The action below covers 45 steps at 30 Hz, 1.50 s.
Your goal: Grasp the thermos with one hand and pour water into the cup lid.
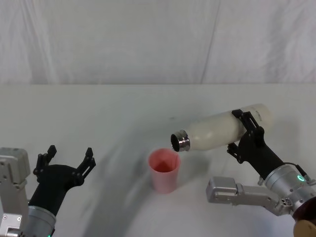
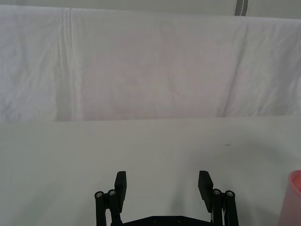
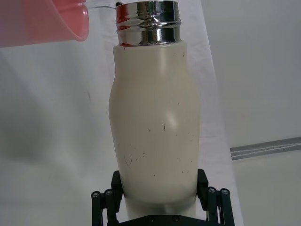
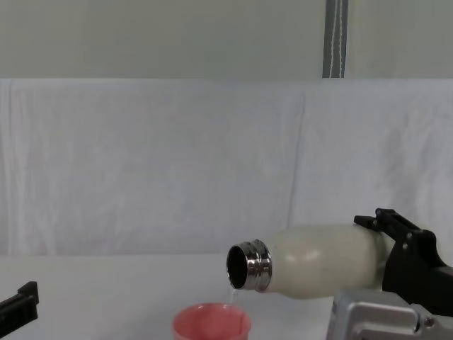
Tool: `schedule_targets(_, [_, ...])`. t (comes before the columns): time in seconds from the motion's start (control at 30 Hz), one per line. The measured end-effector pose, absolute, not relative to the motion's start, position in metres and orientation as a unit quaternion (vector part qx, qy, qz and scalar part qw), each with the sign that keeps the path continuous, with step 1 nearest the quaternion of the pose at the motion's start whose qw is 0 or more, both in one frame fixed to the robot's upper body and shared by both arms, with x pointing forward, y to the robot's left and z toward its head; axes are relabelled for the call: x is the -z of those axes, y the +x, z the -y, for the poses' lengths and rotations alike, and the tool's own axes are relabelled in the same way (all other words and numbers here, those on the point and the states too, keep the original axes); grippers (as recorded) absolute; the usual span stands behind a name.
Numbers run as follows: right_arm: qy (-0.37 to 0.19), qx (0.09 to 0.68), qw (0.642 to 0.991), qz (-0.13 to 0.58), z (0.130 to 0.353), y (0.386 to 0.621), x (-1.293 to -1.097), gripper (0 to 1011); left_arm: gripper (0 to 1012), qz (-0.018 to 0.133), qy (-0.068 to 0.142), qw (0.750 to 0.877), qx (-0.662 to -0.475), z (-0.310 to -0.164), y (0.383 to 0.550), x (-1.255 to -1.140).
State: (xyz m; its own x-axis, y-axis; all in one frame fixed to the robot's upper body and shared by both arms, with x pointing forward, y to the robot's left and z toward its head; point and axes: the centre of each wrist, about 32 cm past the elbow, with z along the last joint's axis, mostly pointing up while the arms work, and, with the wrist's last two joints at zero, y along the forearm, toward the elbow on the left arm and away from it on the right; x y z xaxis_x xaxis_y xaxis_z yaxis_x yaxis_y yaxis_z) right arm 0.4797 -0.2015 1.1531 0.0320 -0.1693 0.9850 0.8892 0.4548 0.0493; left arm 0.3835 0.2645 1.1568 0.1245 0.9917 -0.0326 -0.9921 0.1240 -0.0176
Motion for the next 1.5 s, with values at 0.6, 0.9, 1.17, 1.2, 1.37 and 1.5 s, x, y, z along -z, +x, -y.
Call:
schedule_targets(0.6, [-0.321,0.410,0.644,0.560,0.2005,0.4791,-1.1528,952,1001,-0.006,-0.017,0.750,-0.662,-0.2645,0.3835,-1.1568])
schedule_targets(0.9, [-0.321,0.409,0.644,0.561,0.2000,0.4792,-1.1529,952,1001,-0.006,-0.017,0.750,-0.662,-0.2645,0.3835,-1.1568])
schedule_targets(1.17, [-0.321,0.407,0.644,0.563,0.1996,0.4793,-1.1531,952,1001,-0.006,-0.017,0.750,-0.662,-0.2645,0.3835,-1.1568])
schedule_targets(1.2, [-0.321,0.407,0.644,0.563,0.1996,0.4793,-1.1533,952,1001,-0.006,-0.017,0.750,-0.662,-0.2645,0.3835,-1.1568])
schedule_targets(1.37, [-0.320,0.406,0.644,0.563,0.1995,0.4795,-1.1538,952,1001,-0.006,-0.017,0.750,-0.662,-0.2645,0.3835,-1.1568])
schedule_targets(1.5, [-0.319,0.406,0.648,0.560,0.1992,0.4795,-1.1540,952,1001,-0.006,-0.017,0.750,-0.662,-0.2645,0.3835,-1.1568])
